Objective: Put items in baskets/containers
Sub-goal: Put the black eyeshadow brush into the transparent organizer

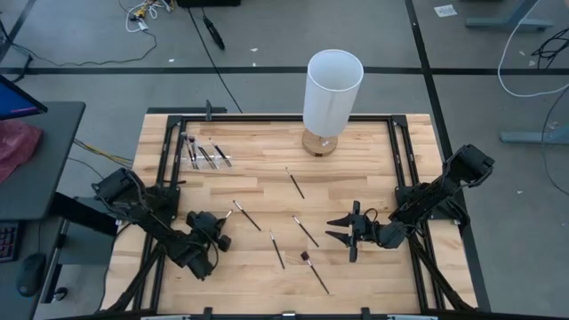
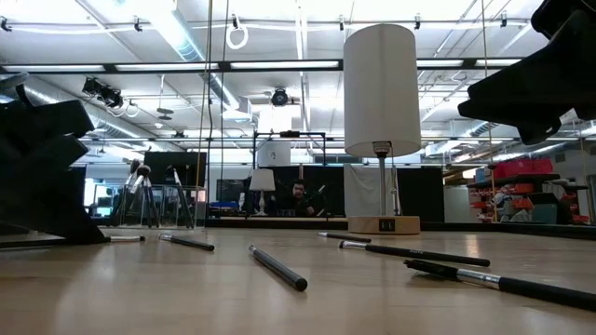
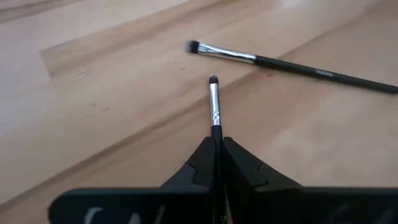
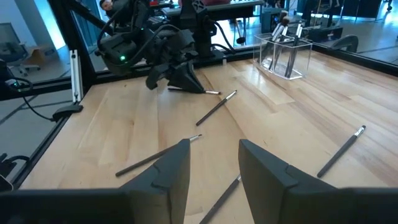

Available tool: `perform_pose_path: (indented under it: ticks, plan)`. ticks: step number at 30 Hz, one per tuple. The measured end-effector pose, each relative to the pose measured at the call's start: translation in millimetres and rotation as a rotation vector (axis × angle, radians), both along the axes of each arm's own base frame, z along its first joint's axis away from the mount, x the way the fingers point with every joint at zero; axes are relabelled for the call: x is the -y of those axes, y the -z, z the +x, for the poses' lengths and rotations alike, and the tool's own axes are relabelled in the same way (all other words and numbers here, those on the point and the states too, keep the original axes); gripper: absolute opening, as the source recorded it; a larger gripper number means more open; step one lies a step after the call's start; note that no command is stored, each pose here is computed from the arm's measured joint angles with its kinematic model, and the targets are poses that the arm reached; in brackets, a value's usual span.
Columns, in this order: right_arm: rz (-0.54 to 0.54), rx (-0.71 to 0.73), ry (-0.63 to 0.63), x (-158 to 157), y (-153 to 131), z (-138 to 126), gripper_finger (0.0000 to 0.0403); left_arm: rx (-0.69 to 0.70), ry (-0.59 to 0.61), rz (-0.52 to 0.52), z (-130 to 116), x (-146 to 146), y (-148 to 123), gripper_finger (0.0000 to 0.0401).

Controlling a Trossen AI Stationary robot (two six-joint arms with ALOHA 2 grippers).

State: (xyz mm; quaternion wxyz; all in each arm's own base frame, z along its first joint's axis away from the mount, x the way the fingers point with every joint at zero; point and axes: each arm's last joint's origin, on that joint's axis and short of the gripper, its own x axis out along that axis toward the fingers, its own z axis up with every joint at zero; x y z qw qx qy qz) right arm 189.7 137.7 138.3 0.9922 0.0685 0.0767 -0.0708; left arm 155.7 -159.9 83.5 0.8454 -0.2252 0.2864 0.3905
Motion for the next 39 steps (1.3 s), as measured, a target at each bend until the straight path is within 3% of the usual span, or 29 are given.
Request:
perform_pose_path:
  ticks: [9,16,23,31,39]
  plan:
    - [0.0,0.001,0.0,0.0,-0.1,0.0,0.0137,0.028,0.019,-0.009,0.2,3.9,-0.6,0.0033]
    - [0.0,0.0,0.0,0.0,0.0,0.0,0.0137,0.049,0.026,-0.005,1.5,5.2,-1.3,0.0105]
    - [-0.003,0.0,0.0,0.0,0.0,0.0,0.0137,0.043,0.085,0.094,2.9,4.7,3.0,0.0157]
    - [-0.005,-0.001,0.0,0.0,0.0,0.0,0.0137,0.099,0.116,0.257,1.8,4.8,28.7,0.0165]
    - [-0.005,-0.001,0.0,0.1,0.1,0.0,0.0137,0.131,0.139,0.3,0.6,6.7,41.6,0.0161]
